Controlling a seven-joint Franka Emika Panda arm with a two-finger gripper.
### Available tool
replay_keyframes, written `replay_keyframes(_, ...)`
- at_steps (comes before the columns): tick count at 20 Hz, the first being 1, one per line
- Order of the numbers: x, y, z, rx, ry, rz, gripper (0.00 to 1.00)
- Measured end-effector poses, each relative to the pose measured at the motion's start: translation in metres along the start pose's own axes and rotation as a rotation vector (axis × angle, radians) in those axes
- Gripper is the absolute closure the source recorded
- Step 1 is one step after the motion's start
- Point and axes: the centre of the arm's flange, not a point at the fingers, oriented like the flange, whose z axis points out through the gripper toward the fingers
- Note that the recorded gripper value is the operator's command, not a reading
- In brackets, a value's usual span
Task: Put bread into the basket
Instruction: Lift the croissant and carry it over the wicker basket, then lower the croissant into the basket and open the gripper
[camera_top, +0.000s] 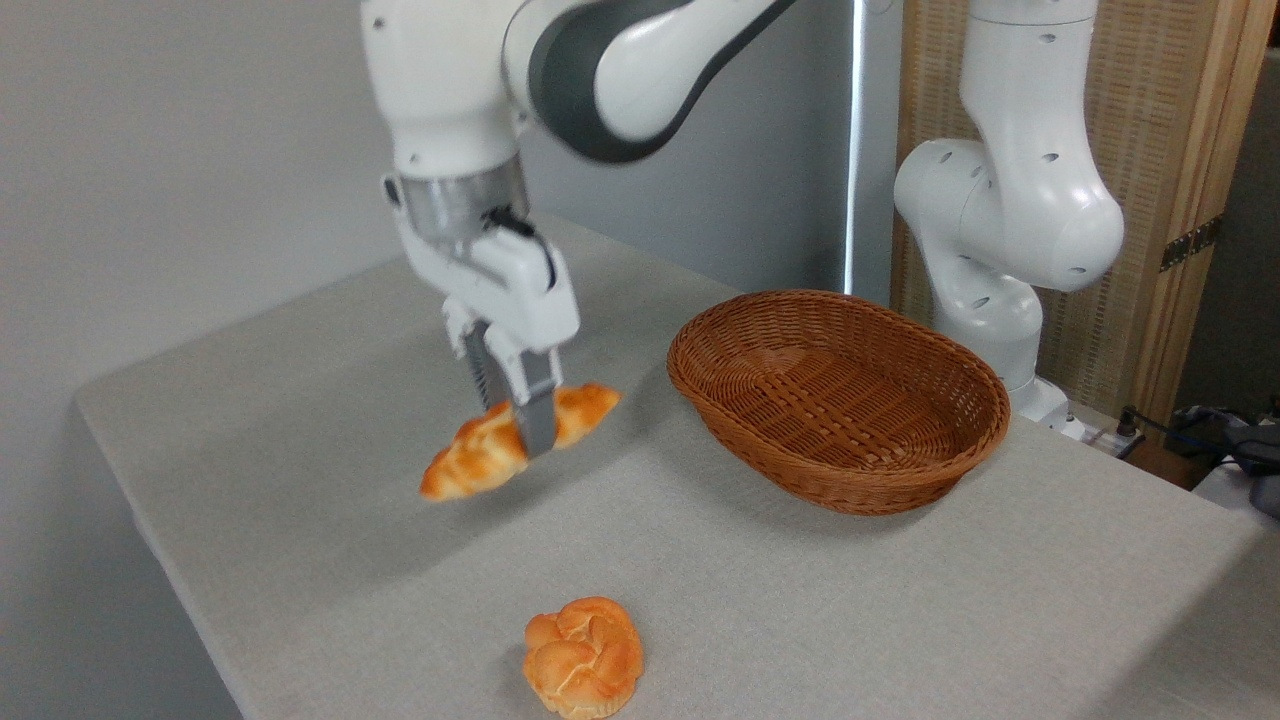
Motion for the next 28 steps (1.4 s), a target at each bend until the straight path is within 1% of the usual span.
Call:
replay_keyframes(2,-0.027,0.005,-0.031,-0.024,-0.020,-0.008,0.62)
replay_keyframes(4,-0.057,0.016,-0.059,-0.059,-0.055,-0.002,0.62)
replay_keyframes(6,-0.089,0.028,-0.079,-0.099,-0.082,0.032,0.62)
replay_keyframes(7,-0.098,0.031,-0.081,-0.109,-0.087,0.041,0.62)
replay_keyframes(9,-0.113,0.043,-0.072,-0.133,-0.101,0.060,0.62)
replay_keyframes(14,-0.128,0.083,-0.024,-0.196,-0.174,0.124,0.62)
replay_keyframes(19,-0.159,0.121,0.018,-0.242,-0.227,0.164,0.62)
replay_keyframes(20,-0.164,0.127,0.025,-0.250,-0.237,0.169,0.52)
replay_keyframes(21,-0.168,0.131,0.031,-0.256,-0.246,0.174,0.34)
replay_keyframes(22,-0.169,0.135,0.036,-0.262,-0.254,0.181,0.30)
replay_keyframes(24,-0.169,0.141,0.043,-0.268,-0.267,0.196,0.00)
replay_keyframes(28,-0.168,0.142,0.045,-0.263,-0.262,0.201,0.00)
